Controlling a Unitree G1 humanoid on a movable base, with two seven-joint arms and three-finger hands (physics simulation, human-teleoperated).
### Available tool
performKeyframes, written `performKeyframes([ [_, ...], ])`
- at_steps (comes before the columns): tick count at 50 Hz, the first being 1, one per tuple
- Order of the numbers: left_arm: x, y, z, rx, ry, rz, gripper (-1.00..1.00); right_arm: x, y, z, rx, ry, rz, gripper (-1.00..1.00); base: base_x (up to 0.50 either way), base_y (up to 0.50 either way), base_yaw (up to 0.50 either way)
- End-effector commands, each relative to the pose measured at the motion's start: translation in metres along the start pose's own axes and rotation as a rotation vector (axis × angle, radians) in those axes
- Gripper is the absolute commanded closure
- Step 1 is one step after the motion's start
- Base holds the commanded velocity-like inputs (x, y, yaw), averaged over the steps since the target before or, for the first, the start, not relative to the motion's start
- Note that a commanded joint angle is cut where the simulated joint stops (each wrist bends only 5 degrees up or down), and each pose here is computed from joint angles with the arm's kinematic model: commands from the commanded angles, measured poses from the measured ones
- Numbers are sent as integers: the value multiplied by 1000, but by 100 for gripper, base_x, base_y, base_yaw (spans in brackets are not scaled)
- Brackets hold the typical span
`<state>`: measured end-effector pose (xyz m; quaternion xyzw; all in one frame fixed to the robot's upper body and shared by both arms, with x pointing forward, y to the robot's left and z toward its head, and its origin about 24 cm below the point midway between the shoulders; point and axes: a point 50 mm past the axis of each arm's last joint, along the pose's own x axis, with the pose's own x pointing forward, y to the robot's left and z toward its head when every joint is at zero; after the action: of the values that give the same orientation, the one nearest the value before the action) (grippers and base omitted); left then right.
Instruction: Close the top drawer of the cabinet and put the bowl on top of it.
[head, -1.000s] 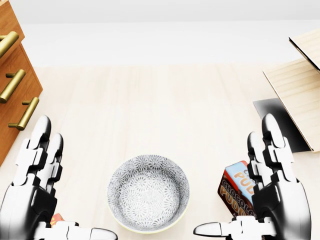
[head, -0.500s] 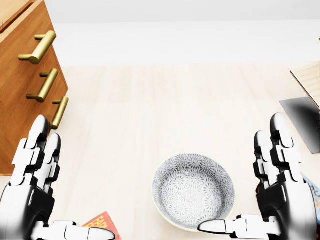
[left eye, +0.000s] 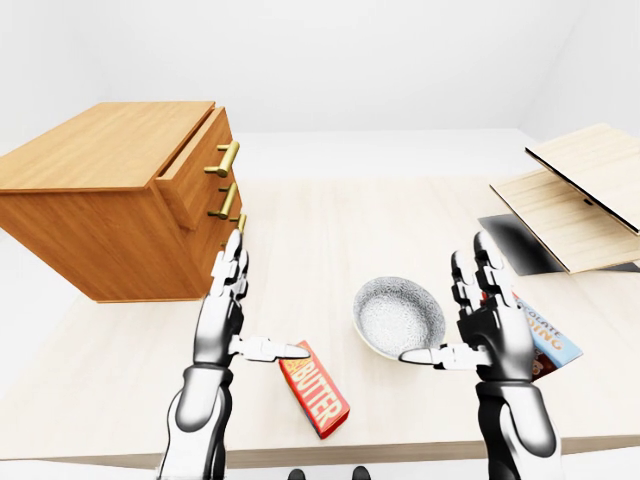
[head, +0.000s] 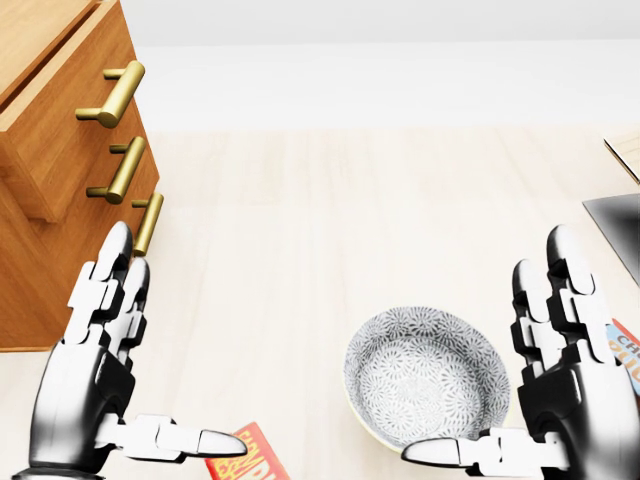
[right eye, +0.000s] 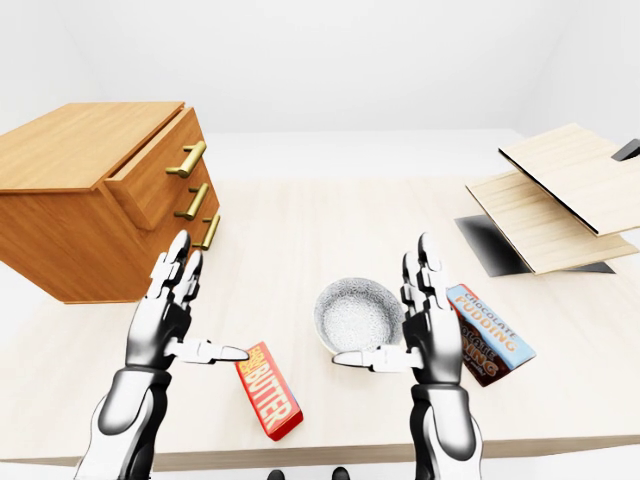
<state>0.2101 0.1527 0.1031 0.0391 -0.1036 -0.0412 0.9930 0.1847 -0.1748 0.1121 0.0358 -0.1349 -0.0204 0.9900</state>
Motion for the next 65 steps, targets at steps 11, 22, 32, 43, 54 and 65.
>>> performKeyframes([
  [11, 52, -3, 16, 63, -105, -38, -100, -2, 2, 0, -6, -25, 44, -100, 0, 0, 0],
  [22, 63, 3, 31, 68, -170, -32, -100, -5, 1, 2, 10, -39, 46, -100, 0, 0, 0],
  [32, 78, 7, 29, 44, -161, -40, -100, -5, 0, 4, 6, -40, 34, -100, 0, 0, 0],
  [43, 86, 10, 47, -3, -237, -108, -100, -8, -1, 7, 8, -53, 26, -100, 0, 0, 0],
  [54, 98, 25, 55, -73, -267, -90, -100, -8, -2, 8, 15, -53, 21, -100, 0, 0, 0],
  [65, 101, 29, 62, -135, -296, -87, -100, -8, -2, 8, 15, -55, 25, -100, 0, 0, 0],
])
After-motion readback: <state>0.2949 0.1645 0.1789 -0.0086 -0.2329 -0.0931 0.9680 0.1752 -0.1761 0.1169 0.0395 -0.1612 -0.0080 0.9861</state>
